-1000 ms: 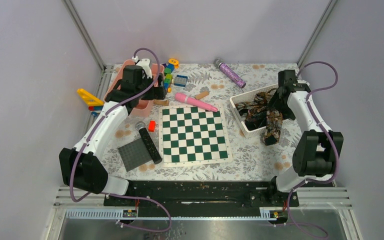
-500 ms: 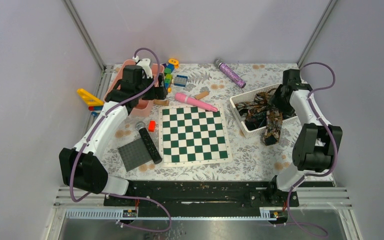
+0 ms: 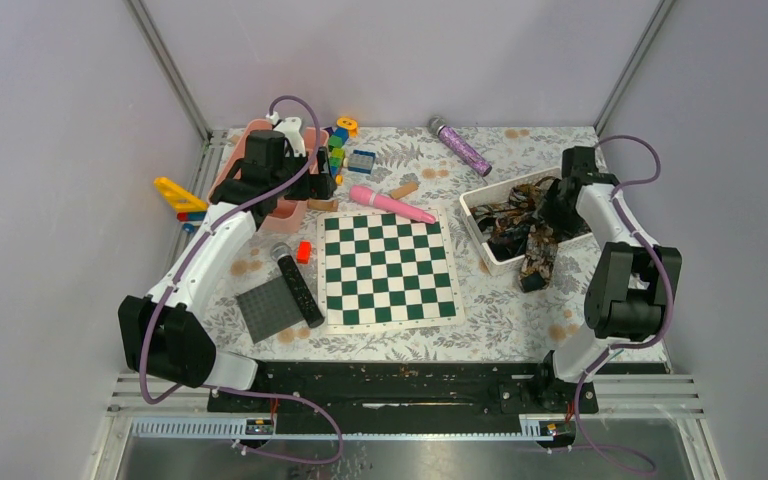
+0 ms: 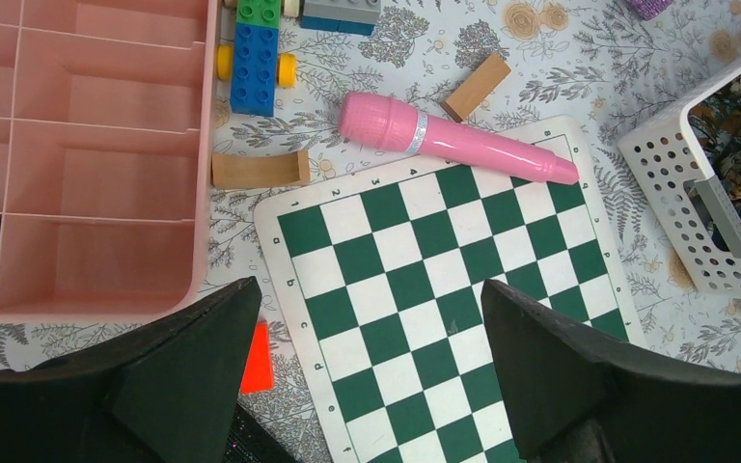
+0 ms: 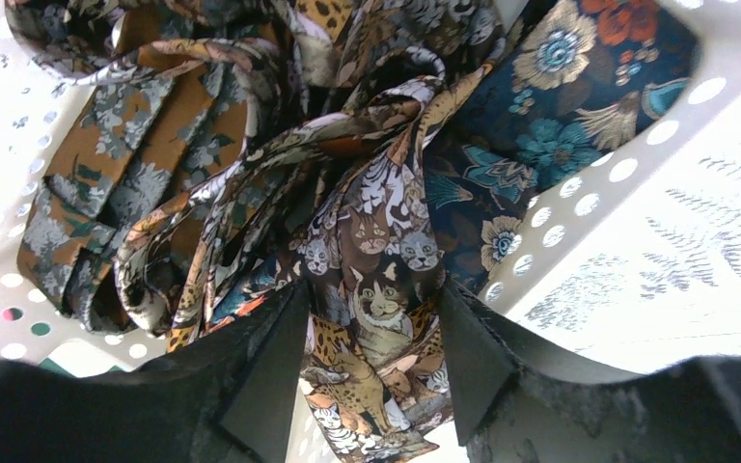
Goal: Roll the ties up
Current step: Pick up the tie from the bin.
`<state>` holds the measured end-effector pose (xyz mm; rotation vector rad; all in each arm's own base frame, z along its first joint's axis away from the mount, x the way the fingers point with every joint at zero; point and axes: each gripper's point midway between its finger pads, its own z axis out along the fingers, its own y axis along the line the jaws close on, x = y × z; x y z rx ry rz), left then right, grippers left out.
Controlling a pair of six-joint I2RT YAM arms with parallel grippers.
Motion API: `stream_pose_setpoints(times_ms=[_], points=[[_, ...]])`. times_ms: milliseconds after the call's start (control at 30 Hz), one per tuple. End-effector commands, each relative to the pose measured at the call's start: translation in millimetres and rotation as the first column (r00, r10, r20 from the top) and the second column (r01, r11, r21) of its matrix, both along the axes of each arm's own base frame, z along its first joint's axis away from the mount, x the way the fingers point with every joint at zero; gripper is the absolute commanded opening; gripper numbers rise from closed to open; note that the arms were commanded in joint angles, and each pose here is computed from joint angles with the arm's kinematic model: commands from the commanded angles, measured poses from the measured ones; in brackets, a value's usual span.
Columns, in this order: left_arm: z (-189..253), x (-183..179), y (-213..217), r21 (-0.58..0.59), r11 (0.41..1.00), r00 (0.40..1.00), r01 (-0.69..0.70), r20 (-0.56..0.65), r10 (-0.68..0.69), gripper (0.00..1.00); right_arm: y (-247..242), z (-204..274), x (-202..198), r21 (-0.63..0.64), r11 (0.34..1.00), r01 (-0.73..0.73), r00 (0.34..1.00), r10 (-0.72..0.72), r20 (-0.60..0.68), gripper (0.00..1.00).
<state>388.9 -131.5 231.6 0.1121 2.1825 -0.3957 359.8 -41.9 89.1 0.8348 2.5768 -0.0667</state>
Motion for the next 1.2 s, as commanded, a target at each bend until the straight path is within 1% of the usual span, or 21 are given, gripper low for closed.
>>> stream_pose_setpoints(times_ms=[0, 67, 200, 300, 400, 567, 700, 867, 967, 1033, 1067, 1100, 1133, 1167], points=[[12, 6, -8, -0.028, 0.999, 0.999, 0.026, 0.048, -0.024, 0.88, 16, -2, -1, 0.082, 0.996, -0.038, 0.999, 0.037, 0.02, 0.55], [12, 6, -9, -0.03, 0.999, 0.999, 0.029, 0.047, -0.027, 0.89, 23, -3, -2, 0.112, 0.992, -0.053, 0.998, 0.049, 0.04, 0.47], [13, 7, -8, -0.025, 0.999, 0.998, 0.03, 0.047, -0.029, 0.89, 40, -4, -3, 0.19, 0.978, -0.088, 0.993, 0.072, 0.089, 0.16], [12, 7, -8, -0.021, 0.999, 0.999, 0.032, 0.043, -0.031, 0.88, 50, -3, -6, 0.235, 0.967, -0.1, 0.989, 0.07, 0.13, 0.08], [12, 7, -7, -0.017, 0.999, 0.999, 0.03, 0.044, -0.03, 0.89, 60, 6, -9, 0.257, 0.959, -0.124, 0.979, 0.075, 0.191, 0.04], [10, 7, -9, -0.018, 0.999, 0.999, 0.036, 0.039, -0.036, 0.89, 71, 29, -19, 0.256, 0.954, -0.159, 0.956, 0.084, 0.282, 0.01], [10, 7, -10, -0.02, 0.999, 0.999, 0.041, 0.036, -0.04, 0.89, 70, 40, -39, 0.252, 0.959, -0.13, 0.95, 0.047, 0.309, 0.0], [10, 7, -10, -0.021, 0.999, 0.998, 0.044, 0.036, -0.043, 0.88, 74, 28, -87, 0.304, 0.952, -0.042, 0.97, -0.034, 0.24, 0.0], [10, 7, -10, -0.019, 0.999, 0.998, 0.045, 0.035, -0.045, 0.89, 72, 16, -119, 0.309, 0.95, 0.031, 0.981, -0.088, 0.174, 0.0], [9, 7, -11, -0.022, 0.998, 0.998, 0.05, 0.031, -0.049, 0.89, 68, 10, -136, 0.29, 0.953, 0.085, 0.984, -0.127, 0.128, 0.0], [9, 7, -11, -0.025, 0.998, 0.998, 0.052, 0.031, -0.051, 0.89, 65, 7, -146, 0.277, 0.954, 0.11, 0.986, -0.14, 0.093, 0.04], [8, 7, -12, -0.025, 0.998, 0.998, 0.053, 0.026, -0.052, 0.88, 63, 6, -152, 0.265, 0.956, 0.126, 0.986, -0.15, 0.075, 0.11], [8, 7, -12, -0.026, 0.998, 0.998, 0.054, 0.024, -0.054, 0.89, 60, 6, -155, 0.25, 0.958, 0.144, 0.984, -0.165, 0.068, 0.22], [8, 7, -13, -0.027, 0.998, 0.998, 0.057, 0.024, -0.056, 0.89, 56, 8, -155, 0.234, 0.959, 0.161, 0.981, -0.182, 0.071, 0.35]])
